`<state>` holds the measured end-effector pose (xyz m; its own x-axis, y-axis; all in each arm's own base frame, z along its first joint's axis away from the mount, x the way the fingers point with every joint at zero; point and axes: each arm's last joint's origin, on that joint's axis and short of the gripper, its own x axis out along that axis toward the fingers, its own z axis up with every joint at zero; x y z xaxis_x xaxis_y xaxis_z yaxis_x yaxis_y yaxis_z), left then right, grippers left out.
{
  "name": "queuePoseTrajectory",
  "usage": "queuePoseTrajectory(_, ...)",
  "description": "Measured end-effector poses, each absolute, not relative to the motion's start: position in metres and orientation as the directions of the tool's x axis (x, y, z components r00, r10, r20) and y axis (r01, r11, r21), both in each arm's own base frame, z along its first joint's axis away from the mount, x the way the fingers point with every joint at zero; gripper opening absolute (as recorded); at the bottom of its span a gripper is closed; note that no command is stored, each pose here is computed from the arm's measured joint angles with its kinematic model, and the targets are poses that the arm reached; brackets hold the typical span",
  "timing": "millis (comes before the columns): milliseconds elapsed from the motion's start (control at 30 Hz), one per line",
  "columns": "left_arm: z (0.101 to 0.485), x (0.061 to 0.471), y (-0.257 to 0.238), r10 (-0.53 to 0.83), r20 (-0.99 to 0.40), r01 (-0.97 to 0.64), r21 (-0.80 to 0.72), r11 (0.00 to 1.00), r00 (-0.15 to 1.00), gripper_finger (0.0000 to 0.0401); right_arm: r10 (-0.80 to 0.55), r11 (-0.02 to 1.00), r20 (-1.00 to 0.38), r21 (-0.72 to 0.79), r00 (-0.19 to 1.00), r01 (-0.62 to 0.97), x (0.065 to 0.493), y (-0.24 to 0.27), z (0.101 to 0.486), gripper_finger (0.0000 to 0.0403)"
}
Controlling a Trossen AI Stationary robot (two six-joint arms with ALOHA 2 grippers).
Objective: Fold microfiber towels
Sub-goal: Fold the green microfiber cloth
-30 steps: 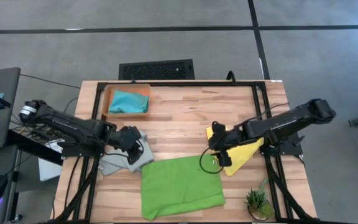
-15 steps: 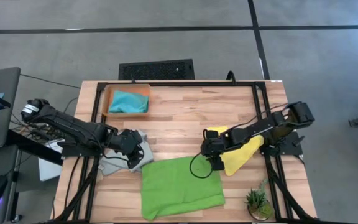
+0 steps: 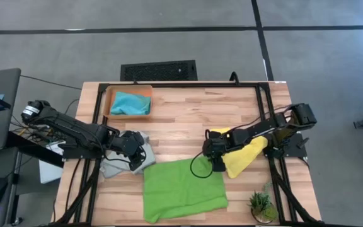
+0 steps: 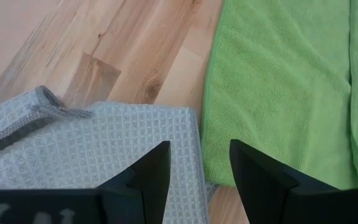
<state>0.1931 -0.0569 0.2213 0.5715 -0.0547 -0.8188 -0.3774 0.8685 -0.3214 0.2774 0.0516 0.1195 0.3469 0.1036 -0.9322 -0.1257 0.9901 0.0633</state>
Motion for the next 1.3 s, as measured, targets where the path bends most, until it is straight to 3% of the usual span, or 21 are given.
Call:
queuePoseTrajectory(100, 0.221, 0.193, -0.057, -0.055, -0.819, -0.378, -0.322, 0.868, 0.571, 0.0158, 0.102, 0.990, -0.933, 0.063, 0.346, -0.122, 0.277, 0.051, 0.119, 0.0181)
queuePoseTrajectory(367, 0.221, 0.193, -0.057, -0.054, -0.819, -0.380, -0.323, 0.867, 0.572, 0.0158, 0.126, 0.989, -0.923, 0.091, 0.362, -0.113, 0.277, 0.048, 0.126, 0.0016)
queuePoseTrajectory(767, 0.221, 0.193, -0.057, -0.053, -0.820, -0.378, -0.319, 0.869, 0.570, 0.0158, 0.123, 0.991, -0.840, 0.071, 0.529, -0.117, 0.275, 0.038, 0.178, 0.0009)
queuePoseTrajectory(1067, 0.214, 0.198, -0.050, -0.036, -0.836, -0.417, -0.310, 0.855, 0.547, 0.0158, -0.027, 0.997, -0.845, -0.060, 0.534, -0.044, 0.262, 0.021, 0.195, 0.0005)
queuePoseTrajectory(1300, 0.201, 0.225, -0.028, -0.072, -0.818, -0.355, -0.325, 0.877, 0.570, 0.0158, -0.050, 0.994, -0.832, -0.096, 0.553, -0.055, 0.255, 0.012, 0.206, 0.0007)
